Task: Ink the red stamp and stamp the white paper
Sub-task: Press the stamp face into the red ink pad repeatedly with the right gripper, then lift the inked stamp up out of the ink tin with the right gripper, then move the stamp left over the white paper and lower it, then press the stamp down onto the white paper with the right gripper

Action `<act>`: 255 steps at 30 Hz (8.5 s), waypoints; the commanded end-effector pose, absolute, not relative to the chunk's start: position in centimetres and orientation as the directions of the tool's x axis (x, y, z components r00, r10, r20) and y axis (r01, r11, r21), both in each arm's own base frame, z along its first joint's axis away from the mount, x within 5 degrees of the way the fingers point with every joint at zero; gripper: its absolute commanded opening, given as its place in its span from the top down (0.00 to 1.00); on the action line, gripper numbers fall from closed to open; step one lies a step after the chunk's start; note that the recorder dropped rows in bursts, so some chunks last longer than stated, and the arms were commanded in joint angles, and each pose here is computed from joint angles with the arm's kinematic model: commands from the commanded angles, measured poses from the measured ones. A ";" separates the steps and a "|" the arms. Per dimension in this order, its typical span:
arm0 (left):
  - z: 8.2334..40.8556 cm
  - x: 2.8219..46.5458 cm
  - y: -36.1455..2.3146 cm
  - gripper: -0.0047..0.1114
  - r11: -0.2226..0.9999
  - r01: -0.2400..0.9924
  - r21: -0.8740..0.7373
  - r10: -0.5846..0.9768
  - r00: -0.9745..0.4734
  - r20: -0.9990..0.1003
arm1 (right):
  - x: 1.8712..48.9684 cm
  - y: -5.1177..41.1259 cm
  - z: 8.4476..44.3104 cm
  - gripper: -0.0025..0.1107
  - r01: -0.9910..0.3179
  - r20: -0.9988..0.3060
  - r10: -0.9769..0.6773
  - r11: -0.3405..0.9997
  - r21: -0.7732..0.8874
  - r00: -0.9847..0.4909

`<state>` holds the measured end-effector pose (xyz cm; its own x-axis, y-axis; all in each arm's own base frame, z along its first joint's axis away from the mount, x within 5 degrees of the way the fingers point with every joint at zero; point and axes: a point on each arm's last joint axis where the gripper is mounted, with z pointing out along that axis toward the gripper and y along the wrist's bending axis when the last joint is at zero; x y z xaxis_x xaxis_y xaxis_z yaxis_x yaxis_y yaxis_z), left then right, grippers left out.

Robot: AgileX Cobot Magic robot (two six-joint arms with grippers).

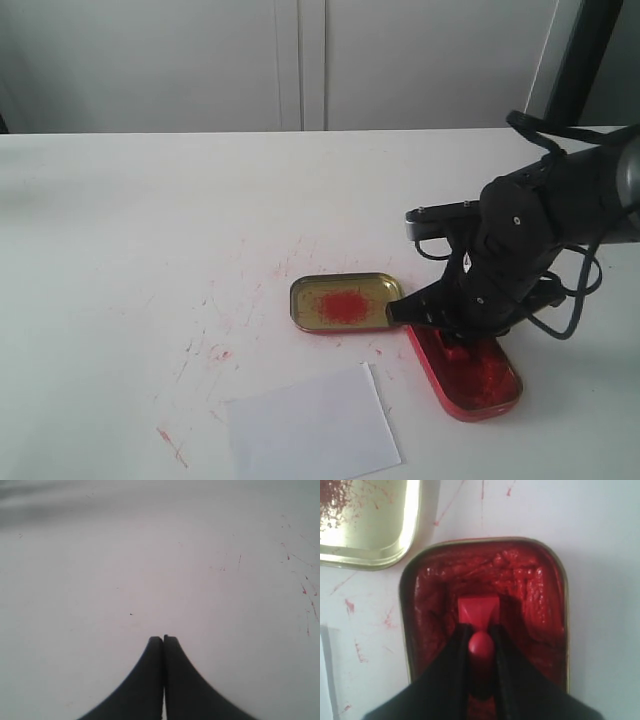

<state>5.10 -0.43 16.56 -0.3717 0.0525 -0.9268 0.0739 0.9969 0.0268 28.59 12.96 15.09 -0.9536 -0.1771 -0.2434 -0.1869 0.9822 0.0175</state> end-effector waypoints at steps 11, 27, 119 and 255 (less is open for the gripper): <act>16.5 5.1 -0.5 0.96 0.997 0.072 0.017 0.043 -0.371 -0.928 | 27.5 12.4 16.8 0.98 -0.180 -0.236 -0.172 0.984 0.013 -0.957; 16.5 5.1 -0.5 0.96 0.997 0.072 0.017 0.043 -0.371 -0.928 | 28.0 12.7 17.4 0.98 -0.175 -0.257 -0.163 0.984 0.025 -0.953; 16.5 5.1 -0.5 0.96 0.997 0.071 0.015 0.040 -0.371 -0.928 | 30.2 8.7 15.6 0.98 -0.254 -0.205 -0.198 0.918 0.303 -0.959; 16.5 5.1 -0.5 0.96 0.997 0.072 0.017 0.043 -0.371 -0.928 | 20.1 28.0 18.1 0.98 -0.784 -0.296 -0.761 0.618 -0.060 -0.578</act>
